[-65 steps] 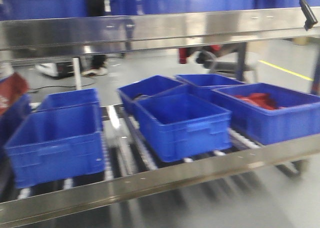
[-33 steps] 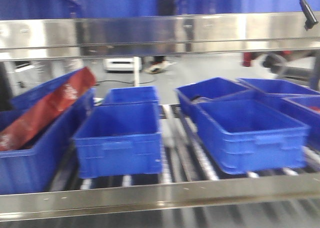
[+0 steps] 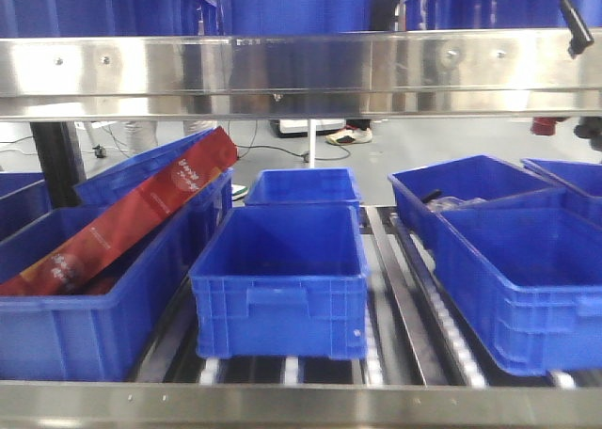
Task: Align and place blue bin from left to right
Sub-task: 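Drive up to the second steel rack holding the bin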
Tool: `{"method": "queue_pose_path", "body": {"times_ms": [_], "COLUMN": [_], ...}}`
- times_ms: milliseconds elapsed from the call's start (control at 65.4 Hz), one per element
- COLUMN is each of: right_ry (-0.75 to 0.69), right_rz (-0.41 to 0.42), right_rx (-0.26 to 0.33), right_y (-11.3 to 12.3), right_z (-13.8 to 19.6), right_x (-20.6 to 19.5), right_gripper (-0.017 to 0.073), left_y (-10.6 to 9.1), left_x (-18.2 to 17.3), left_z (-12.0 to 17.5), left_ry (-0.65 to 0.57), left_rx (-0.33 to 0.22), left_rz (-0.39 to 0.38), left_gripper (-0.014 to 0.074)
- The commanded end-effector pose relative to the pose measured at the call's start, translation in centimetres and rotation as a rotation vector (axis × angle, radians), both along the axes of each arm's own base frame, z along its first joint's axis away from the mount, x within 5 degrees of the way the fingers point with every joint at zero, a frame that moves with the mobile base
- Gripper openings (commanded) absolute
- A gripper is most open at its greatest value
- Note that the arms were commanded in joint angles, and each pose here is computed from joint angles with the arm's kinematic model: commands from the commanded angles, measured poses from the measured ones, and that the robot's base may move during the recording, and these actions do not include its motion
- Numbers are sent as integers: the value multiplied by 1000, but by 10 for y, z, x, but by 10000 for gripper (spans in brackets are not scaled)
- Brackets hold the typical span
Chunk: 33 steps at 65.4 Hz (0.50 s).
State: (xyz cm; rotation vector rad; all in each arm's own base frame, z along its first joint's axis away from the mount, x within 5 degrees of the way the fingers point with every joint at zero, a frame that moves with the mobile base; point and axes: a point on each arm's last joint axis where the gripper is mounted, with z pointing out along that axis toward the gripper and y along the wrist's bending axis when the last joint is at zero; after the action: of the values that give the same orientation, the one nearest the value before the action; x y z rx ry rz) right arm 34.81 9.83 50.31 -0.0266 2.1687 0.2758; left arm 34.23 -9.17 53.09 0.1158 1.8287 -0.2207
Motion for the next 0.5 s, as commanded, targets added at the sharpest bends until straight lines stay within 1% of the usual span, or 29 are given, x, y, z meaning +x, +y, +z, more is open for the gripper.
{"method": "queue_pose_path", "body": {"times_ms": [0, 490], "right_ry": [-122, -122], "right_rz": [4, 4], "right_rx": [36, 36], "right_y": [0, 0], "right_z": [15, 15], "right_x": [0, 0], "right_gripper": [-70, -70], "left_y": [-6, -6], "left_x": [-18, -18], "left_z": [26, 26], "left_ry": [-133, -133], "left_rx": [-67, -67], "left_rz": [-62, -62], "left_gripper": [-111, -111]}}
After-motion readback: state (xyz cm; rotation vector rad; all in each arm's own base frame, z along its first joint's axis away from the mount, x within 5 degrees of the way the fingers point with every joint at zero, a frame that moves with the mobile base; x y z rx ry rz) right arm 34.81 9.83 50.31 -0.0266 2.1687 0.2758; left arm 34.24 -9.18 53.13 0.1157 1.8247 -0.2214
